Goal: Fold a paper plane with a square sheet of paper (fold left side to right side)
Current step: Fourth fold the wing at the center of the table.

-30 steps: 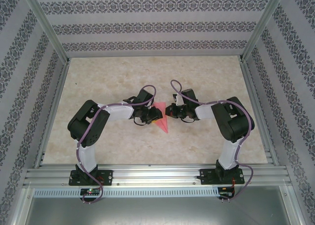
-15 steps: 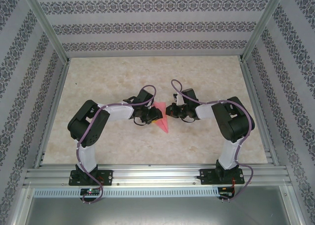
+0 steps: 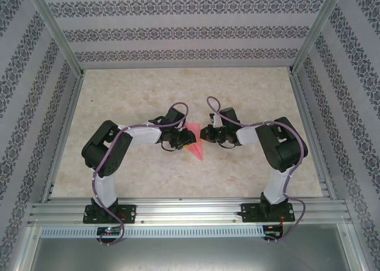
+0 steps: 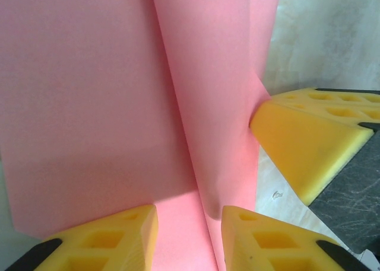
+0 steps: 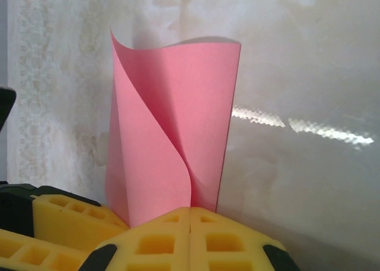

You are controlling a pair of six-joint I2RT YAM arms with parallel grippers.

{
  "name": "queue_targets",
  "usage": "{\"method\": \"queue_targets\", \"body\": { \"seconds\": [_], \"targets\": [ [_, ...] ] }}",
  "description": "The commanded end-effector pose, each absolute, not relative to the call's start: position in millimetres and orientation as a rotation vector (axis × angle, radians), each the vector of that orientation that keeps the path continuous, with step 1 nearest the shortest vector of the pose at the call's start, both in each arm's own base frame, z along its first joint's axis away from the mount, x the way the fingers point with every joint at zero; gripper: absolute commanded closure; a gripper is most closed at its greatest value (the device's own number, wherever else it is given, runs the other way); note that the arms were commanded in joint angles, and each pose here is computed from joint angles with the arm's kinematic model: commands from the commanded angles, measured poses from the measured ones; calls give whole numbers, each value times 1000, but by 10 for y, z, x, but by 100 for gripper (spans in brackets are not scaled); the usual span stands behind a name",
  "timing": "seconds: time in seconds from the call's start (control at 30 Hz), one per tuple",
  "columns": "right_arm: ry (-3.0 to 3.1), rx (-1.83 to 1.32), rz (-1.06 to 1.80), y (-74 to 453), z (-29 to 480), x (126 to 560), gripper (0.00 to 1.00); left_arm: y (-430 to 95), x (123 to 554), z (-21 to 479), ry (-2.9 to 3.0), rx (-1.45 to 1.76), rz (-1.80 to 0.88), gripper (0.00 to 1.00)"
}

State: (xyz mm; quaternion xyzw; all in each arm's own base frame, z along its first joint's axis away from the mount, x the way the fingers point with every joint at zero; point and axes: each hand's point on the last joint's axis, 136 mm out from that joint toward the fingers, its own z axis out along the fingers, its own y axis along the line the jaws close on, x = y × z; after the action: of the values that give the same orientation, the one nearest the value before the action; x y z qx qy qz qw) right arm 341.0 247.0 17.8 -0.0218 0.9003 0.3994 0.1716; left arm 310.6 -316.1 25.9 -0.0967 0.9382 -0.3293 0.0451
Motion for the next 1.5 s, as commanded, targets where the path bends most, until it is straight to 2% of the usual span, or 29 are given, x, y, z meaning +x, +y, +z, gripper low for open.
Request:
{"method": "queue_targets", "body": {
  "seconds": [0.0, 0.53, 0.93, 1.23, 1.47],
  "targets": [
    [2564, -34, 1107, 2421, 140, 3352, 97, -3105, 2966, 70, 2939, -288, -918, 63],
    [2607, -31, 1086, 2454, 8, 3344, 97, -3112, 2954, 113, 2929, -286, -940, 63],
    [2679, -45, 1036, 2414, -123, 3275, 97, -3171, 3128, 709, 2808, -238, -1055, 58],
    [2684, -59, 1024, 2436, -113, 3264, 97, -3358, 3337, 704, 2795, -214, -1134, 74],
    [2683, -64, 1020, 2433, -104, 3268, 97, -3311, 3428, 525, 2821, -256, -1081, 79]
  ]
}}
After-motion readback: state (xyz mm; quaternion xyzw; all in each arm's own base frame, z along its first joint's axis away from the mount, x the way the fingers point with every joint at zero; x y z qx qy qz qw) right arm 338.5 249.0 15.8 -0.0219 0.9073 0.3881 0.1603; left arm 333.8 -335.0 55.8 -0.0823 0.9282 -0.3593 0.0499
